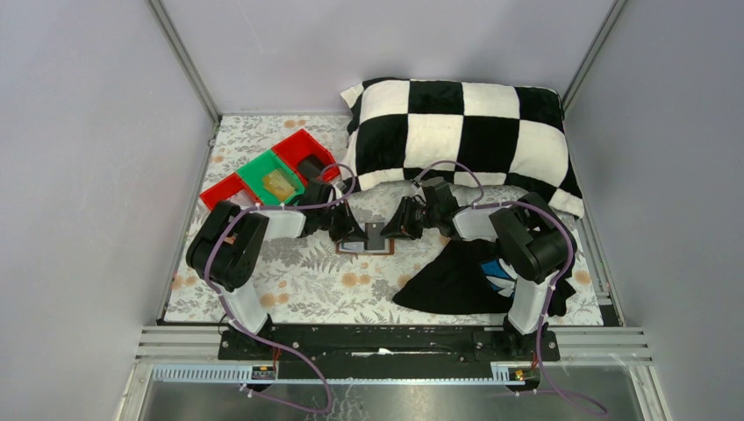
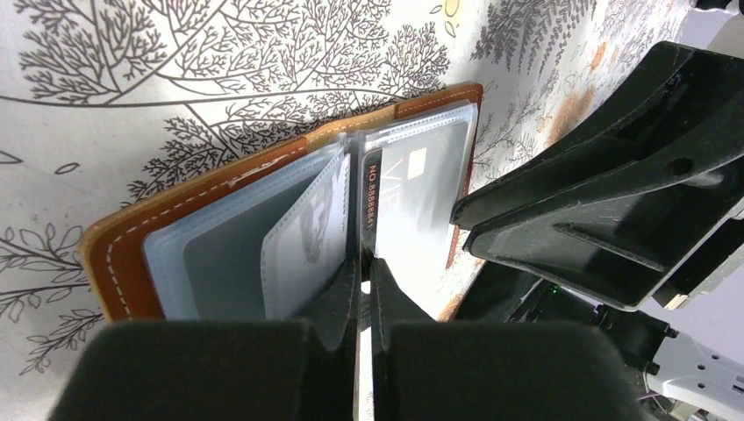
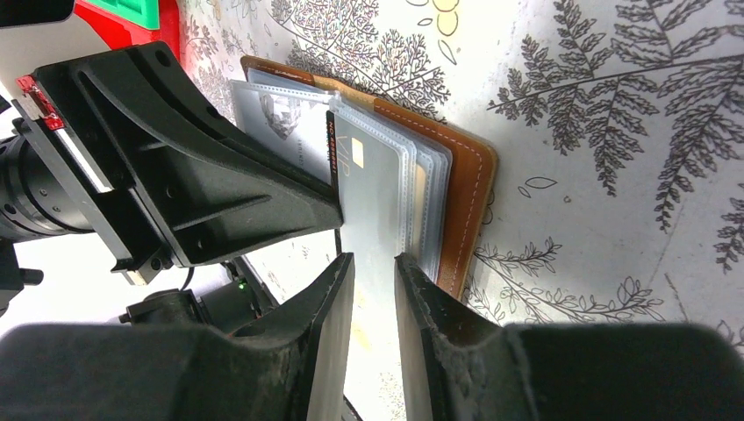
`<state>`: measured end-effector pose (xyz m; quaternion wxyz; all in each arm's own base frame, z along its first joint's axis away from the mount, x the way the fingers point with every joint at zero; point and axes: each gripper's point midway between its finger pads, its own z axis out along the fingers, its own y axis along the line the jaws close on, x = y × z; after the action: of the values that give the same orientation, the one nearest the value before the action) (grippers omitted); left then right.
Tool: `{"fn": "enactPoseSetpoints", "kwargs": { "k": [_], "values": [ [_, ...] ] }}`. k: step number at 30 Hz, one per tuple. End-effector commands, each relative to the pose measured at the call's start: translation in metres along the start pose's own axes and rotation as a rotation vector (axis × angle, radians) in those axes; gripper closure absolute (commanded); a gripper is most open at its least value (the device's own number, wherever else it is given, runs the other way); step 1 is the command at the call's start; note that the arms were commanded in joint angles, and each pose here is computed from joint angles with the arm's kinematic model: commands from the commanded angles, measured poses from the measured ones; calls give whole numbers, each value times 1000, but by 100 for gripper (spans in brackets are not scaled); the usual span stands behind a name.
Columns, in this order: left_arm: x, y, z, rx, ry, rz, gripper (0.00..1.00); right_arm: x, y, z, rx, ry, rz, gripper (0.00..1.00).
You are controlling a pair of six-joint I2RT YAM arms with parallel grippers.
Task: Take the credit cards out of the card holder
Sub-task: Remove the credit card from the card holder.
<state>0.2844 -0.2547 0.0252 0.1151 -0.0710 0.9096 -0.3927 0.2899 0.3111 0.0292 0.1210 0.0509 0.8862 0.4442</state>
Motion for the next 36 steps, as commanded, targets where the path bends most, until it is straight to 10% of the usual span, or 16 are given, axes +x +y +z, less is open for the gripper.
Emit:
{"fn": "enactPoseSetpoints", "kwargs": {
  "k": [1, 36],
  "values": [
    [-3, -6, 4, 37, -11, 17, 100, 7, -15, 4, 43, 14, 4, 69],
    [-20, 4, -38, 51, -83, 71, 100, 9, -32, 4, 97, 30, 6, 70]
  ]
}}
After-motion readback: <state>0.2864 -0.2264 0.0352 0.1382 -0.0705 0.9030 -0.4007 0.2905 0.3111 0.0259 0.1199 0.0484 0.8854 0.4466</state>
